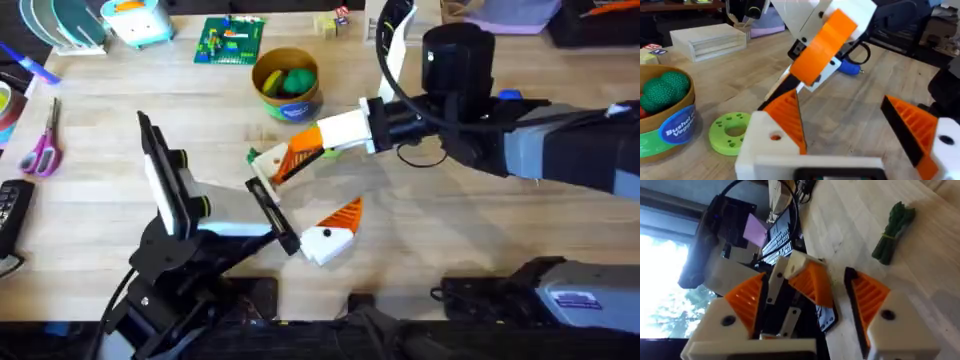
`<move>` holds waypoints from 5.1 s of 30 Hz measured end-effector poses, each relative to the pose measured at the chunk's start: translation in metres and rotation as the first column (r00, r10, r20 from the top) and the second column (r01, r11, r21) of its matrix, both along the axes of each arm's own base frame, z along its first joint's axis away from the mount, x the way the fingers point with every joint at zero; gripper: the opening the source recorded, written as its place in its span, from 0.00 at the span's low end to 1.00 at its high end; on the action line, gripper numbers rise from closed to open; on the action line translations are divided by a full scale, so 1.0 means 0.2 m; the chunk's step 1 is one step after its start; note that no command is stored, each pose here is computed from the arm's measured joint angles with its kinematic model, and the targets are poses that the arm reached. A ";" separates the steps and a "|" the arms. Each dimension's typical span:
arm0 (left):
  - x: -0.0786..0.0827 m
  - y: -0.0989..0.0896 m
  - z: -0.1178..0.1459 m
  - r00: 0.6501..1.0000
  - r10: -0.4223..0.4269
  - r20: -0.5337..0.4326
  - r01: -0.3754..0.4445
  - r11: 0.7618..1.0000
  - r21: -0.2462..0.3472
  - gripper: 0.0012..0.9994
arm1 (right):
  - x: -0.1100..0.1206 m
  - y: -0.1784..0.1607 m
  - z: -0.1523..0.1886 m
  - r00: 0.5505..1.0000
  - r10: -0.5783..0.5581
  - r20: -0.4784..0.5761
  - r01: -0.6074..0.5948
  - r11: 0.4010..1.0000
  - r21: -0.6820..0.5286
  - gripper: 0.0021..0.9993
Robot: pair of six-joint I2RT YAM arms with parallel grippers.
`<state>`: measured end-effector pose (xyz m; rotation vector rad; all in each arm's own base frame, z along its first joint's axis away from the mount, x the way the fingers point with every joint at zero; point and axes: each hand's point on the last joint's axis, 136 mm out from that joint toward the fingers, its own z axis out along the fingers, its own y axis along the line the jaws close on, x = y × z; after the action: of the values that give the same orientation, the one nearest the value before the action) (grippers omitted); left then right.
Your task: Pick up the gripper from the table and insert it into the empty holder that is missing its gripper. Then pick up a screw, insert it into the mounting hole, and use the screwdriver to tighten it. Finally, clean up the table by picking up the vegetable and placing it into the bucket.
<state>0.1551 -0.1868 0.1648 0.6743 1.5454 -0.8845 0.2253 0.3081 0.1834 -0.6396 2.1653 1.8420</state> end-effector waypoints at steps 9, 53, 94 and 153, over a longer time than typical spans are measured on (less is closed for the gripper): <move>0.00 0.00 0.00 1.000 0.000 0.000 0.000 1.000 0.000 0.99 | -0.02 -0.01 -0.05 0.998 -0.002 -0.060 0.000 0.999 -0.036 0.64; 0.11 0.08 -0.01 0.988 0.152 -0.016 -0.152 0.988 0.002 0.99 | 0.07 0.14 -0.08 0.968 -0.239 -0.082 0.229 0.967 -0.115 0.01; 0.07 0.05 -0.01 0.995 0.102 -0.011 -0.102 0.995 -0.003 0.99 | 0.00 0.16 -0.06 0.982 -0.158 -0.106 0.148 0.984 -0.096 0.42; 0.05 0.04 -0.01 0.997 0.076 -0.017 -0.076 0.997 0.001 0.99 | 0.39 -0.34 -0.45 0.682 0.146 0.717 0.321 0.820 -0.473 0.97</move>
<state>0.1657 -0.1792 0.1621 0.6055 1.5762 -0.8344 0.3032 0.2407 0.0928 -1.1201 2.0451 0.6066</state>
